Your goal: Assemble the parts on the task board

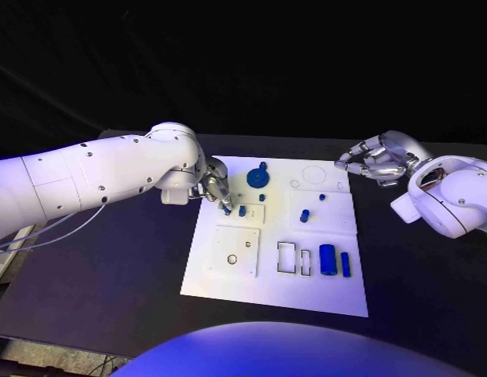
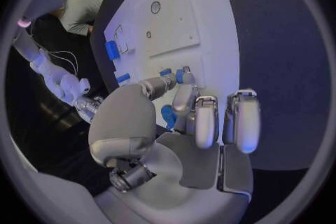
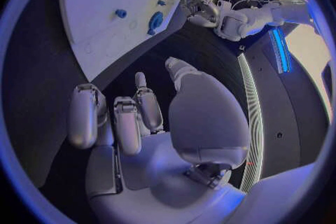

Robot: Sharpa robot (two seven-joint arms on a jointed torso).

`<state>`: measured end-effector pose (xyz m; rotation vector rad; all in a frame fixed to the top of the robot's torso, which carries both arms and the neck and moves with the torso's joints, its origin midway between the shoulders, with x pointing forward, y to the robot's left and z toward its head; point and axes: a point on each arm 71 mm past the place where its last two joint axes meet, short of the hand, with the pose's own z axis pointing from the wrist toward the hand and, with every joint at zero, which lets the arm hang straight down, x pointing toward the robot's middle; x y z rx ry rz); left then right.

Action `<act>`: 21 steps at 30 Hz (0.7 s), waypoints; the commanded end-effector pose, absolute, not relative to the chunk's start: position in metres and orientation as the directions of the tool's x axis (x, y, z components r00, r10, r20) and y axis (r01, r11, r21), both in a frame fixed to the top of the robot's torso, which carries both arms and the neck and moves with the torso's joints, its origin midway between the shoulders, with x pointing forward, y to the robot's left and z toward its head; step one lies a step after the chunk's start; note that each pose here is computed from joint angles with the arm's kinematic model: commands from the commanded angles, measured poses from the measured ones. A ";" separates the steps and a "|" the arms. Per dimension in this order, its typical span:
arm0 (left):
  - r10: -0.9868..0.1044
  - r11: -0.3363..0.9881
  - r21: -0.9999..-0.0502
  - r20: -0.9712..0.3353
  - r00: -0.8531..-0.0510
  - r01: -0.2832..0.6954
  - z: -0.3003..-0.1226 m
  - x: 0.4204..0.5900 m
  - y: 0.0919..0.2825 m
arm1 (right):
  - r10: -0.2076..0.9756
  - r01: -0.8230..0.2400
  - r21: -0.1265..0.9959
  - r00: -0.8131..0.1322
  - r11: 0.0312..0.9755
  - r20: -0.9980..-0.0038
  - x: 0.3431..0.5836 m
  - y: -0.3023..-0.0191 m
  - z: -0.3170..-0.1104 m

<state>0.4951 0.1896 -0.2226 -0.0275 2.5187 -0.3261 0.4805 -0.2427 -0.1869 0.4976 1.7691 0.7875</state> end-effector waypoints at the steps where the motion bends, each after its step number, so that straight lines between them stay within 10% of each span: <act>1: -0.059 0.973 -0.217 -0.576 -0.815 0.083 -0.223 0.496 0.189 | 0.660 -0.059 0.715 -0.337 0.697 -0.671 0.480 -0.241 -0.187; 21: -0.042 0.976 -0.203 -0.538 -0.842 0.080 -0.228 0.497 0.190 | 0.660 -0.059 0.715 -0.338 0.697 -0.671 0.480 -0.241 -0.188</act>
